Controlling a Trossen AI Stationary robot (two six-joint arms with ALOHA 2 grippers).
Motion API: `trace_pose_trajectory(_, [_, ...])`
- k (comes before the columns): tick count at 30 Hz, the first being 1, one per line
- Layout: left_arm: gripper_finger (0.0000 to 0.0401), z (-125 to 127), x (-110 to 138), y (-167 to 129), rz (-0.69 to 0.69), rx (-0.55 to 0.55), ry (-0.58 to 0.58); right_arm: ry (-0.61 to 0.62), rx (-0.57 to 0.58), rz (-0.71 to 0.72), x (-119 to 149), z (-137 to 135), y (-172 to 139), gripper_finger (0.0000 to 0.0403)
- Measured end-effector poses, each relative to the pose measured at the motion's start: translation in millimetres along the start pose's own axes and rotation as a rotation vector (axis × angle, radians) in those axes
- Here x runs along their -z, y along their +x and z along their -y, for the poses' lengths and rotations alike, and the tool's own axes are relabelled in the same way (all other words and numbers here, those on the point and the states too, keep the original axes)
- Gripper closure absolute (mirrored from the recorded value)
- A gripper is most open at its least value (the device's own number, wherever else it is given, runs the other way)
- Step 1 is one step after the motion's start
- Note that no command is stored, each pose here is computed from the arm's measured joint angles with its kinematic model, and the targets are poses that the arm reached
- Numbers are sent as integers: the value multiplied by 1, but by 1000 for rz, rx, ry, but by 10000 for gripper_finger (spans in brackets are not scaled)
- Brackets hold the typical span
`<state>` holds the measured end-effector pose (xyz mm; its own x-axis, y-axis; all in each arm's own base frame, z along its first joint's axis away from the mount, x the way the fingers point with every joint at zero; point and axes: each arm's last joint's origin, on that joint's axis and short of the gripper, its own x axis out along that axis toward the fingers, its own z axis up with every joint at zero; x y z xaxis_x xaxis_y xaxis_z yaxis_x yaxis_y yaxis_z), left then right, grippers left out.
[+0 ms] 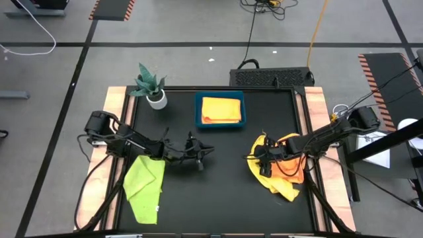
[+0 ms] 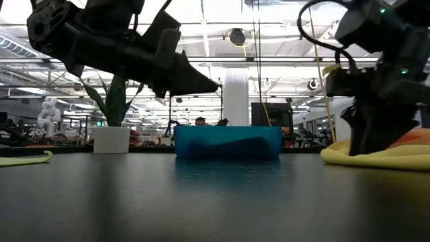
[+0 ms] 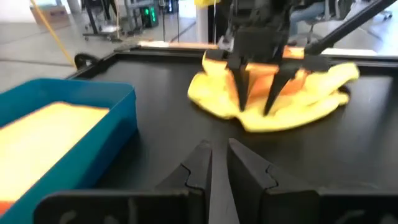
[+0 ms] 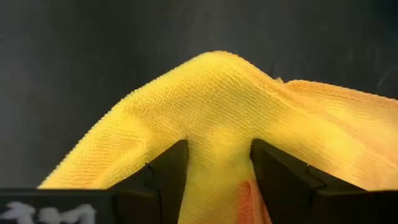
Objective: Fold microfiber towels
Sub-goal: Fold the yellow microfiber cloth
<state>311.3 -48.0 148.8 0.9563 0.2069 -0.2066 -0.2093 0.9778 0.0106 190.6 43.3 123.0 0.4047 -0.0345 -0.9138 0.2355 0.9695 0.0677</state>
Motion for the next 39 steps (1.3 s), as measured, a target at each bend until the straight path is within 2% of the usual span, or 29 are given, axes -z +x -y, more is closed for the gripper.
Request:
trace_pose_trajectory(3, [350,0,0,0,1,-1,3,-40,22,-25,0,2,8,273])
trace_pose_trajectory(8, [350,0,0,0,-1,-1,-4,-141,-8,55,-10,-3,4,379])
trace_pose_trajectory(9, [350,0,0,0,-2,-1,-5,-159,-5,73,-13,-3,1,390])
trace_pose_trajectory(11, [350,0,0,0,-2,-1,-11,-177,-3,106,-19,-3,-7,392])
trace_pose_trajectory(14, [350,0,0,0,-3,7,-29,-175,-41,232,-36,-7,-26,395])
trace_pose_trajectory(19, [350,3,0,0,-3,77,-22,-204,-86,395,-49,-9,-58,400])
trace_pose_trajectory(24, [350,5,-9,-1,89,142,10,-222,-106,599,-55,-7,-89,401])
trace_pose_trajectory(31, [349,8,-15,-2,147,217,50,-270,-108,870,-64,-6,-120,402])
trace_pose_trajectory(36, [346,8,-14,-2,140,216,55,-299,-104,927,-66,-6,-126,402])
trace_pose_trajectory(39, [327,7,-12,-1,113,215,57,-313,-98,929,-66,-7,-126,402])
